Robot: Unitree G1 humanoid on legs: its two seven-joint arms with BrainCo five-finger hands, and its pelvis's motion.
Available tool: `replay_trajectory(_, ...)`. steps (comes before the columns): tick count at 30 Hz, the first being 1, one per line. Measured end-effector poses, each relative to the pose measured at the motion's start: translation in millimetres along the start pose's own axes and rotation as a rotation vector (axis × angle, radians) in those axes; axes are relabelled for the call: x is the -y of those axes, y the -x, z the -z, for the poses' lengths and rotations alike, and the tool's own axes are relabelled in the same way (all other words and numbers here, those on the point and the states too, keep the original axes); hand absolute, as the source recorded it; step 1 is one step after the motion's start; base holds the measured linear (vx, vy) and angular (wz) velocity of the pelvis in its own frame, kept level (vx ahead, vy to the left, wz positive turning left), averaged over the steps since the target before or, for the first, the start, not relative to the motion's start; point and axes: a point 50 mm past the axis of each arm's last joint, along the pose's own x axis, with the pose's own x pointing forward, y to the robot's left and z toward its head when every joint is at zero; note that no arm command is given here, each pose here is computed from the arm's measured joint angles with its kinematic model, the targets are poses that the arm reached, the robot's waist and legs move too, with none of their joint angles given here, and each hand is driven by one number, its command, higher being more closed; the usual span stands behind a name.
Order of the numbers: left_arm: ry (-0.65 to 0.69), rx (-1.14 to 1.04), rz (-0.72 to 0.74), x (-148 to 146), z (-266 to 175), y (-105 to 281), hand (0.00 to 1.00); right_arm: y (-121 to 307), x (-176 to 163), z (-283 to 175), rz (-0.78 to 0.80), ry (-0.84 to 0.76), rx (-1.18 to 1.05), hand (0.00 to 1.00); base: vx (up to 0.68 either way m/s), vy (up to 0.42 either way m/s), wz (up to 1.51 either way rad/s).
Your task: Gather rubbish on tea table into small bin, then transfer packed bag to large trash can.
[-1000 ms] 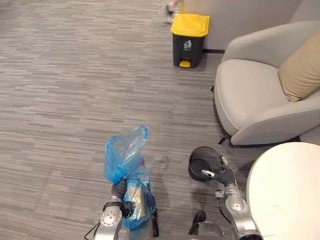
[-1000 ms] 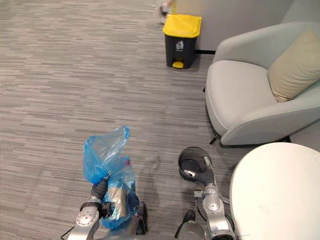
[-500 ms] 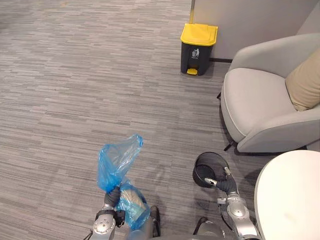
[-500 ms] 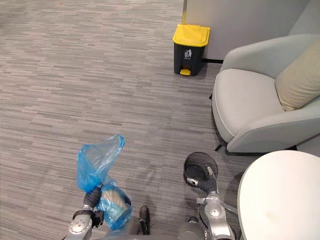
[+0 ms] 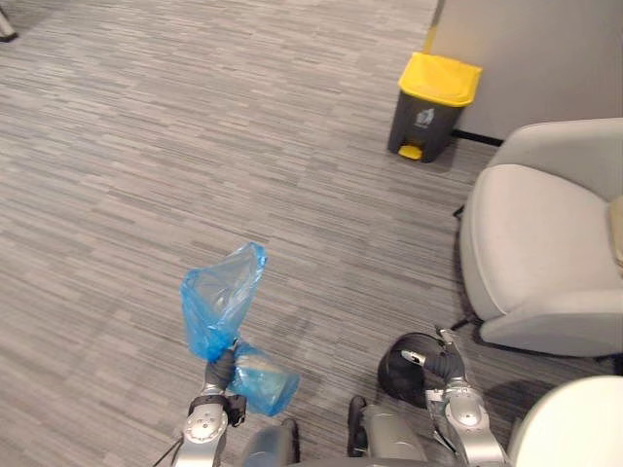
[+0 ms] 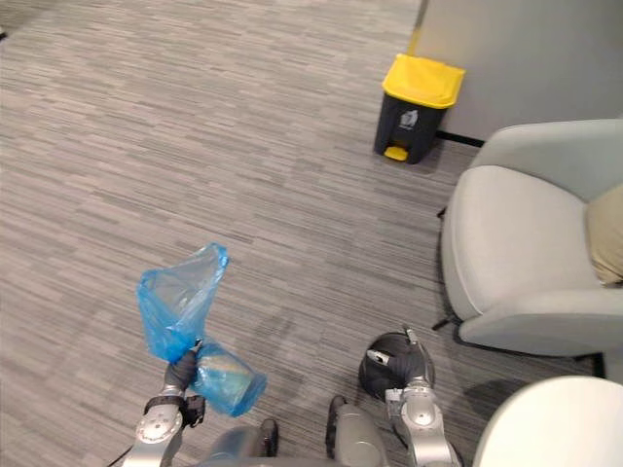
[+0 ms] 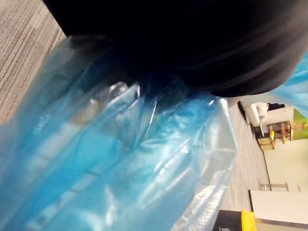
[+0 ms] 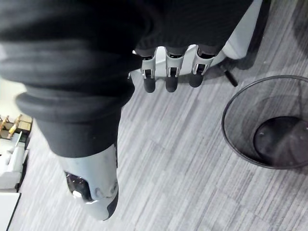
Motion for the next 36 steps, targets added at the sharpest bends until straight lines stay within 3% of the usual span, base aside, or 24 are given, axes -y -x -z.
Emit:
replay_trajectory(6,0.04,0.058,-0.002,5,-13,4,1.0,0,4,-20,0.027,-0.048,0.083,0.0,0.28,-0.008,-0.27)
replay_trajectory(11,0.05,0.028,0.006,10,-9,2,1.0,2,-4,-9,0.02,-0.071,0.017,0.0,0.29,0.255,-0.41)
replay_trajectory(28,-0.042,-0.042,-0.028,-16,9,5,1.0,-6,-12,8,-0.02,-0.036,-0.079,0.0,0.29,0.033,-0.39)
replay_trajectory(36,0.042,-0.021,-0.005,7,-3,-5,1.0,-4,0,7,0.015,-0.037,-0.067,0.0,0.43,-0.096,-0.09)
